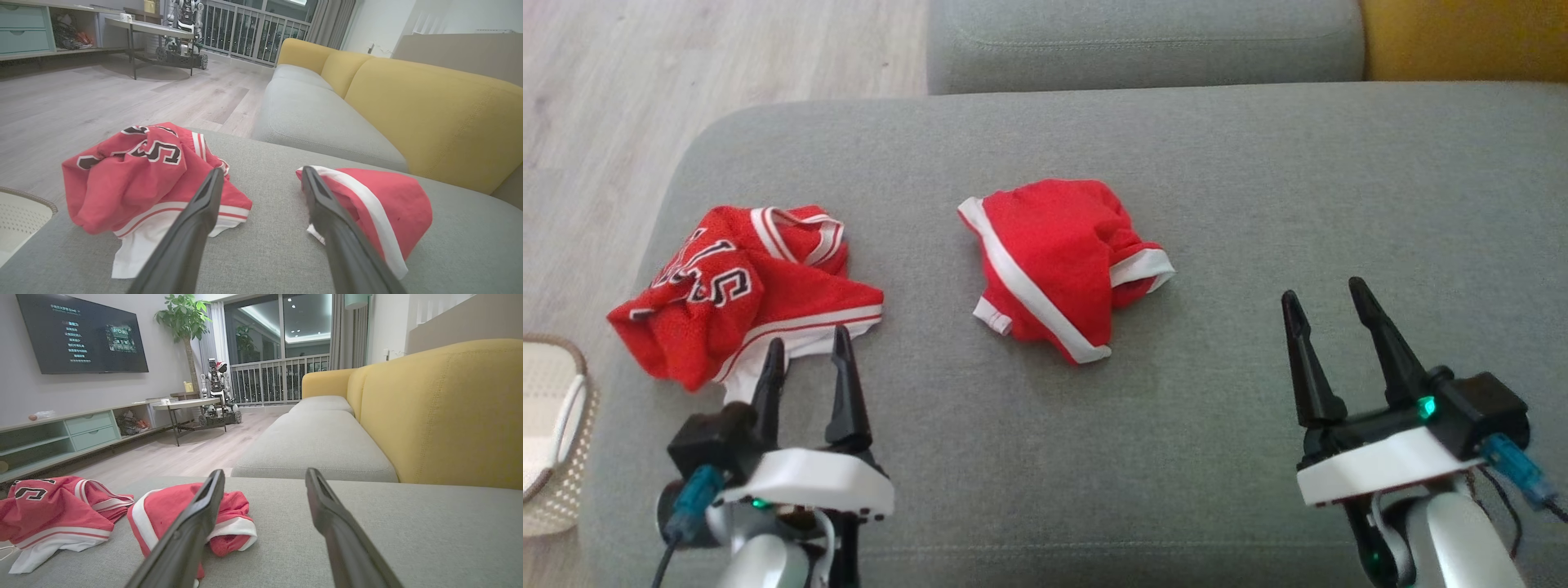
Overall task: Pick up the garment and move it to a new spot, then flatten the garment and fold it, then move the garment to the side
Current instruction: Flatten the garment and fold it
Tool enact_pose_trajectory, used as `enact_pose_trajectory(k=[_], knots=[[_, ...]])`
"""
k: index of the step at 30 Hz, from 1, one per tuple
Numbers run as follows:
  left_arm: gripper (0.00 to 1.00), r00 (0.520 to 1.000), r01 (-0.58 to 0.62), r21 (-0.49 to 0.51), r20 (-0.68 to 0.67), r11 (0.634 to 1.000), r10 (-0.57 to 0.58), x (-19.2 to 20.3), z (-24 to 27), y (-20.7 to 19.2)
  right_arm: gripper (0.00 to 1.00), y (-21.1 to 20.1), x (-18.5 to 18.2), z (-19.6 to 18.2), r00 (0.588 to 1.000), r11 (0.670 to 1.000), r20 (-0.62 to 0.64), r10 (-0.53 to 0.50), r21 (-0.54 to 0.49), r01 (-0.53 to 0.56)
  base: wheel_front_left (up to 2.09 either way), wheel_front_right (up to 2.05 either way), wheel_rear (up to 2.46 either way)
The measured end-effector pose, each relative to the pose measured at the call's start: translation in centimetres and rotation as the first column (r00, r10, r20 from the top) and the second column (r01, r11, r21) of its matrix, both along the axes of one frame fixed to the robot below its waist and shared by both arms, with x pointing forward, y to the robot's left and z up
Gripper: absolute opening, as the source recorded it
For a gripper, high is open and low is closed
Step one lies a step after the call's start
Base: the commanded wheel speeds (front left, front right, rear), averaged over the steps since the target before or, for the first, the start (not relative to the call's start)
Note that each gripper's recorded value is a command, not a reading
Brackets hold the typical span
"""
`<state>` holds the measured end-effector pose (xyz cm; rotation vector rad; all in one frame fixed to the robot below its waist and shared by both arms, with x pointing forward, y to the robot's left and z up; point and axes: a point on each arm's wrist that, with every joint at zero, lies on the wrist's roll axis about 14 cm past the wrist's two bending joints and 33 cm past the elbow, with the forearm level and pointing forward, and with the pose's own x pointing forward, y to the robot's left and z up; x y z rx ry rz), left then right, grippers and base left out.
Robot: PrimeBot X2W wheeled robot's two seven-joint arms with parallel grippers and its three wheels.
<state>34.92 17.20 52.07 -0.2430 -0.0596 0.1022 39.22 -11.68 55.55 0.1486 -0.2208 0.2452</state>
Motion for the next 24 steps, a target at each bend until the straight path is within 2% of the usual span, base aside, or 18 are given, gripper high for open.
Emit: enact_pose_trajectory(k=[4, 8, 10, 11, 14, 19, 24], knots=[[1.00, 1.000, -0.004, -0.005, 0.006, 1.000, 0.004, -0.3, 0.0, -0.2, 1.00, 1.8, 0.3, -0.9, 0.998, 0.999, -0.033, 0.052, 0.004, -0.052, 0.00, 0.00, 0.00], [1.00, 1.000, 0.011, -0.014, -0.009, 1.000, -0.011, -0.8, -0.8, -0.7, 1.00, 6.0, 0.1, -3.9, 0.972, 0.983, -0.155, 0.178, -0.018, -0.183, 0.00, 0.00, 0.00], [1.00, 1.000, 0.003, -0.021, -0.024, 1.000, -0.003, -1.0, -1.3, -0.7, 1.00, 8.4, -0.1, -5.3, 0.946, 0.964, -0.207, 0.250, -0.035, -0.263, 0.00, 0.00, 0.00], [1.00, 0.999, 0.006, -0.024, -0.034, 1.000, -0.007, -1.2, -1.6, -0.8, 1.00, 10.4, -0.1, -6.3, 0.919, 0.942, -0.241, 0.311, -0.047, -0.331, 0.00, 0.00, 0.00], [1.00, 0.999, -0.015, -0.027, -0.042, 1.000, 0.014, -1.4, -1.9, -0.3, 1.00, 12.6, 0.0, -7.9, 0.878, 0.905, -0.292, 0.380, -0.077, -0.418, 0.00, 0.00, 0.00], [1.00, 0.997, -0.057, -0.045, -0.048, 0.997, 0.055, -2.0, -2.1, 0.4, 1.00, 14.4, 1.0, -10.5, 0.833, 0.846, -0.358, 0.422, -0.176, -0.504, 0.00, 0.00, 0.00], [1.00, 0.995, -0.082, -0.045, -0.063, 0.996, 0.080, -2.4, -2.5, 0.8, 1.00, 15.2, 2.4, -12.5, 0.817, 0.819, -0.395, 0.420, -0.222, -0.529, 0.00, 0.00, 0.00]])
